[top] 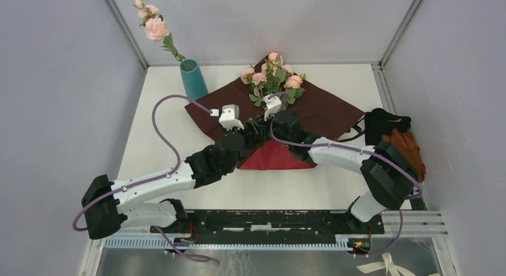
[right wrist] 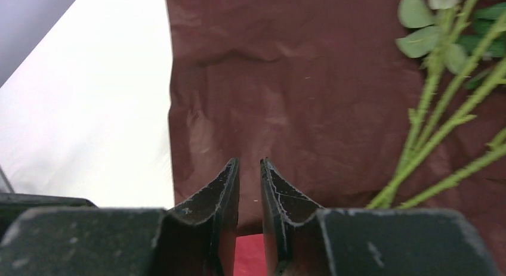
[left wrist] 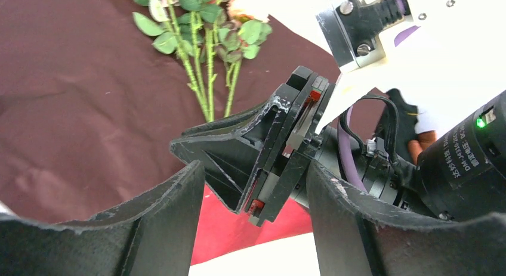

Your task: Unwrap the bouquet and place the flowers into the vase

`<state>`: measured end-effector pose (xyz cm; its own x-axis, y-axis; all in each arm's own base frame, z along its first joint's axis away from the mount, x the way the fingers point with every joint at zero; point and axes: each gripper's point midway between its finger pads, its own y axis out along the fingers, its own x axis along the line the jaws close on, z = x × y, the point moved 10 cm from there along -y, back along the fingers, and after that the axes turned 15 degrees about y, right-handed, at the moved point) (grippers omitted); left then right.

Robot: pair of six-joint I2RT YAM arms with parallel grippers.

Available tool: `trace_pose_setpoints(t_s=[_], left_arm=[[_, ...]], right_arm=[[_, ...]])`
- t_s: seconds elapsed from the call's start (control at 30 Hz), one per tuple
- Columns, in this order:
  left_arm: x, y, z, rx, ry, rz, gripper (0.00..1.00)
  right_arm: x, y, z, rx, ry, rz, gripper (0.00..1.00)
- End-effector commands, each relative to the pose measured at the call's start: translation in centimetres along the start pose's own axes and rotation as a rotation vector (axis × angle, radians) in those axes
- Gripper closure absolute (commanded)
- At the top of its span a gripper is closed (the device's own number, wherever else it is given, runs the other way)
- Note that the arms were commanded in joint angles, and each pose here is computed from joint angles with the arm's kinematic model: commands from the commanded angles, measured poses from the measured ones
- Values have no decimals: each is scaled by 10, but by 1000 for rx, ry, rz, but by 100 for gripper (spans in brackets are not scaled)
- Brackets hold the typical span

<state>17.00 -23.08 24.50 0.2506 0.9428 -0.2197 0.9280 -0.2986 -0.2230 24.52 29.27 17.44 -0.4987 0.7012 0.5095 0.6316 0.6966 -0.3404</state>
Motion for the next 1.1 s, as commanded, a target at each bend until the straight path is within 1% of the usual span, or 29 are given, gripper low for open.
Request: trace_pose_setpoints(t_s=[0.0,0.13,0.27,0.33,0.43,0.53,0.6,0.7,0.8,0.93,1.07], left_arm=[[18,27,14,25,144,-204,32],[24,54,15,44,122,-227,32],[53,96,28,137,51,-220,32],[62,114,35,180,61,-233,31],[63,134,47,246,86,-223,31],[58,145,59,290,75,-181,31],[56,145,68,325,62,-150,31],[59,137,79,344,46,-139,31],[68,124,81,349,34,-200,31],[75,105,66,305,1,-252,32],[74,91,39,226,-33,-247,32]], right_arm=[[4,-24,-31,-134,-16,-58,75],[-28,-22,-28,-118,1,29,74],[-52,-17,-29,-118,17,83,72],[-60,-14,-30,-115,13,102,72],[-71,-7,-29,-88,0,130,72],[-77,-5,-18,-50,7,135,72],[-78,-9,-11,-37,16,119,72],[-75,-24,0,-25,45,71,72],[-65,-50,18,-25,116,-45,72],[-57,-89,48,-55,164,-93,72],[-58,-117,72,-52,173,-94,72]])
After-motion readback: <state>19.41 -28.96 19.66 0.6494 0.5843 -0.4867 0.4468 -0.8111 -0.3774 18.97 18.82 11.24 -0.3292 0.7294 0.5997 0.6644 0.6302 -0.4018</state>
